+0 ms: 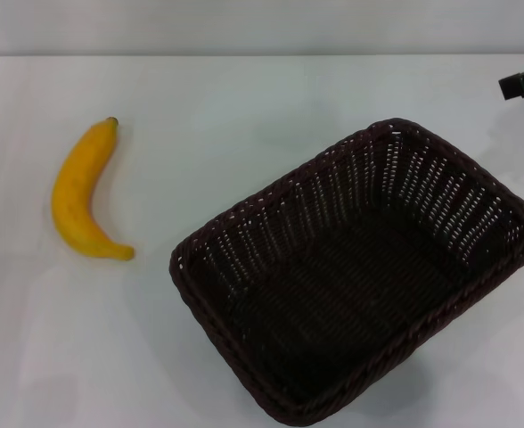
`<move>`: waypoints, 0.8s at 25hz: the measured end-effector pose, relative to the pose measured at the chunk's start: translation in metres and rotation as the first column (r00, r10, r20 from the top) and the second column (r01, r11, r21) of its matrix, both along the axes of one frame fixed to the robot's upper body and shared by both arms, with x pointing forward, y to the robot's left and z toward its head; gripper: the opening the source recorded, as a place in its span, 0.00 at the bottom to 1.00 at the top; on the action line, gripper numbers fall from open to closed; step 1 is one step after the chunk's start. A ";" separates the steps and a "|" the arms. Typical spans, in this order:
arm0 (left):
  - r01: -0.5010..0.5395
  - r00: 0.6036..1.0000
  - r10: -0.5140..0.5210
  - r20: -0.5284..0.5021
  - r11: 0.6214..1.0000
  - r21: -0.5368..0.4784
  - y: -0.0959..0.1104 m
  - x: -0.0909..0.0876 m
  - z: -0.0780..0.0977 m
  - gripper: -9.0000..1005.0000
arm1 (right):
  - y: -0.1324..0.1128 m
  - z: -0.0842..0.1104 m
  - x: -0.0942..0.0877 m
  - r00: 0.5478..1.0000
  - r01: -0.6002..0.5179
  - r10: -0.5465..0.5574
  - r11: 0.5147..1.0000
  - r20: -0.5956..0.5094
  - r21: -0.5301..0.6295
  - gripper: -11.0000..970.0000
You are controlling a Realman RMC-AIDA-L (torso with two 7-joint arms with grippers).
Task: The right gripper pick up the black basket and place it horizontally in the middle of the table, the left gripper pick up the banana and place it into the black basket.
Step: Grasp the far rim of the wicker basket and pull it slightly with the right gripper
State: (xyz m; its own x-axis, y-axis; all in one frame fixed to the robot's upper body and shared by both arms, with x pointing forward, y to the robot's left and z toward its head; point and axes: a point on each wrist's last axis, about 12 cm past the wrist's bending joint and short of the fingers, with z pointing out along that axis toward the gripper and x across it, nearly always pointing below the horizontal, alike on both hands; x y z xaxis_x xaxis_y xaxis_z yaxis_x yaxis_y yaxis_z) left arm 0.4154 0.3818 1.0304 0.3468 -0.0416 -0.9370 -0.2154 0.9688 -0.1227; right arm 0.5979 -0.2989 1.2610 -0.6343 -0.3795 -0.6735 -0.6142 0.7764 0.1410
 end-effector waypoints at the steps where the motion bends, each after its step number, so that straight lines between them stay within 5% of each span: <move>1: 0.001 1.000 -0.001 0.000 1.000 0.000 0.000 0.000 0.000 0.88 | 0.003 0.003 0.002 1.000 -0.003 0.002 1.000 -0.019 -0.013 0.89; 6: -0.002 1.000 0.002 0.003 1.000 0.005 0.001 -0.001 0.001 0.88 | 0.024 0.006 0.007 0.993 -0.048 0.044 0.998 -0.106 -0.038 0.89; 20: -0.001 1.000 0.001 0.005 1.000 0.006 0.002 0.001 0.002 0.88 | 0.078 -0.033 0.017 0.953 -0.103 0.024 0.963 -0.302 -0.248 0.84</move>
